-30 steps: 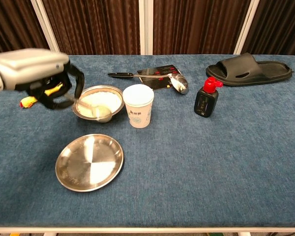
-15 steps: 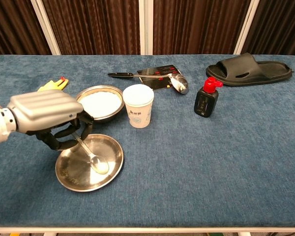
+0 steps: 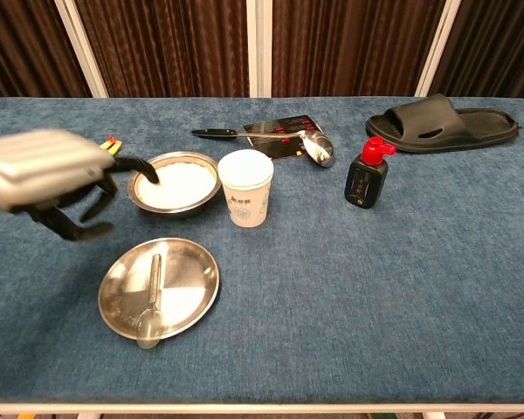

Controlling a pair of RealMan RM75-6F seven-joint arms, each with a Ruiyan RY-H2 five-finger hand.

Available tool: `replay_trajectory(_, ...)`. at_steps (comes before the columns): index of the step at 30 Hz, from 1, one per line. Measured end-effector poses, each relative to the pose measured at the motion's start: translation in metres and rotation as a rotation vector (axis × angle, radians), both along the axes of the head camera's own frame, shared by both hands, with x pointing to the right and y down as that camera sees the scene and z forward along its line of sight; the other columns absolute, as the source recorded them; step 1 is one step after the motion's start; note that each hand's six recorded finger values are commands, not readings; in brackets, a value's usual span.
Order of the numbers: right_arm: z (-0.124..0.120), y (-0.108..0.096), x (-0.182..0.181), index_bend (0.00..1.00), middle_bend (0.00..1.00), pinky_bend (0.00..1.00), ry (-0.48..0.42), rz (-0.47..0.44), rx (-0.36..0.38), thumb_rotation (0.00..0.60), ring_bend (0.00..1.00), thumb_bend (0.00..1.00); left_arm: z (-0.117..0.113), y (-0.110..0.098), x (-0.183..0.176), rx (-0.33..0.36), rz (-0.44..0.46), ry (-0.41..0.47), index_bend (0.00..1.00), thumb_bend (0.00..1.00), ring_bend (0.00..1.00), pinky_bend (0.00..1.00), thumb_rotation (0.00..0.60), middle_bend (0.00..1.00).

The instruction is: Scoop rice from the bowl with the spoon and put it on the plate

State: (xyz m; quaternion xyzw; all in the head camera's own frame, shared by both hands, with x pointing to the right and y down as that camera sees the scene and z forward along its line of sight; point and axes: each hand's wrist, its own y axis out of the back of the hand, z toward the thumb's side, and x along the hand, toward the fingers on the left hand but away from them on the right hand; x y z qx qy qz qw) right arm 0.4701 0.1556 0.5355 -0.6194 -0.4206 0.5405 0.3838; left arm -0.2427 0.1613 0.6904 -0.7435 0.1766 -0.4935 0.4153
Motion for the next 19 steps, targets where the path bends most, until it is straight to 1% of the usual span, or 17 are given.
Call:
replay_trajectory(2,0.001,0.001,0.001,0.07,0.23,0.07,0.000,0.002,-0.005,0.600,0.00,0.27,-0.008,-0.009,-0.018,0.027,-0.092,0.012,0.26,0.41,0.66,0.92,0.600,0.71)
replay_trajectory(4,0.002,0.001,0.002,0.07,0.23,0.07,0.002,0.002,-0.011,0.600,0.00,0.27,-0.016,-0.021,-0.047,0.070,-0.222,0.024,0.27,0.38,0.56,0.76,0.600,0.64)
replay_trajectory(6,0.004,0.002,0.002,0.07,0.23,0.07,0.002,-0.002,-0.018,0.600,0.00,0.27,-0.022,-0.030,-0.084,0.116,-0.362,0.014,0.27,0.33,0.44,0.58,0.600,0.53)
replay_trajectory(8,0.006,0.002,0.001,0.07,0.22,0.07,-0.004,-0.004,-0.025,0.600,0.00,0.27,-0.024,-0.034,-0.119,0.149,-0.453,-0.026,0.27,0.26,0.30,0.39,0.600,0.40)
replay_trajectory(10,0.008,0.002,0.001,0.07,0.21,0.07,-0.007,-0.007,-0.036,0.600,0.00,0.27,-0.027,-0.031,-0.163,0.178,-0.537,-0.104,0.27,0.21,0.24,0.28,0.600,0.33)
replay_trajectory(12,0.012,0.002,0.000,0.06,0.21,0.07,-0.010,-0.011,-0.050,0.600,0.00,0.27,-0.033,-0.021,-0.200,0.197,-0.607,-0.166,0.27,0.20,0.22,0.24,0.600,0.30)
replay_trajectory(15,0.017,0.004,-0.004,0.07,0.21,0.07,-0.026,-0.017,-0.061,0.600,0.00,0.27,-0.046,-0.001,-0.234,0.209,-0.681,-0.199,0.27,0.20,0.21,0.22,0.600,0.30)
replay_trajectory(19,0.019,0.009,-0.009,0.07,0.21,0.07,-0.044,-0.025,-0.062,0.600,0.00,0.27,-0.065,0.027,-0.246,0.235,-0.718,-0.193,0.27,0.20,0.21,0.21,0.600,0.30)
